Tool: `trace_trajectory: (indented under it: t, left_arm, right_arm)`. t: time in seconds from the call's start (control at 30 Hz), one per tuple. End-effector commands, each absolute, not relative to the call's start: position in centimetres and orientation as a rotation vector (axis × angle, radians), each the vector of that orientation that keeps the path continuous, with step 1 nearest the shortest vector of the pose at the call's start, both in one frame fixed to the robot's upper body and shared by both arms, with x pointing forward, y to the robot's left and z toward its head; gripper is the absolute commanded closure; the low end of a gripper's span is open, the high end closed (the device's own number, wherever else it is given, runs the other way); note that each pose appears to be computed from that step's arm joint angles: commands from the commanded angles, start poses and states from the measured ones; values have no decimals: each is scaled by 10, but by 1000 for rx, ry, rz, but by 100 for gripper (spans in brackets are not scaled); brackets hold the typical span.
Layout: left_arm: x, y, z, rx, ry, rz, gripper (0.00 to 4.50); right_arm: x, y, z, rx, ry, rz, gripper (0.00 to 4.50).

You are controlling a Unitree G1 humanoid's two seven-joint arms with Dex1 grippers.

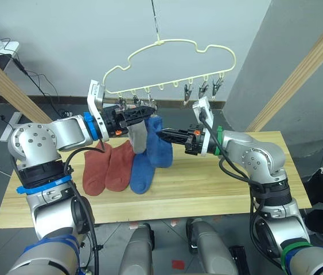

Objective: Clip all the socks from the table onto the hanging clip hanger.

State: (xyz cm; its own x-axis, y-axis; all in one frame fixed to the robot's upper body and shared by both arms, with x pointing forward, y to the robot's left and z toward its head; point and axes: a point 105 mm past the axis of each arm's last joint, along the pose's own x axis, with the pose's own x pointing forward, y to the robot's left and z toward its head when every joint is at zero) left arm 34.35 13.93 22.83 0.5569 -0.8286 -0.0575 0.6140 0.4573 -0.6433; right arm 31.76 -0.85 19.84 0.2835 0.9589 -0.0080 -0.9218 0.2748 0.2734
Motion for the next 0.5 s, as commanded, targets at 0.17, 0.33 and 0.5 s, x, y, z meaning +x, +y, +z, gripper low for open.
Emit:
trace_trajectory:
  t: [0.17,0.33,0.5]
  left_arm:
    - [338,143,240,-557,341,-931,6]
    - [318,143,234,-293,287,-930,0]
    - [301,148,228,-99,235,-890,0]
  right_arm:
    - [318,-4,199,142,135,1255,450]
    - [323,-2,195,62,92,1172,379]
    - [311,-10,185,-54,82,1107,224]
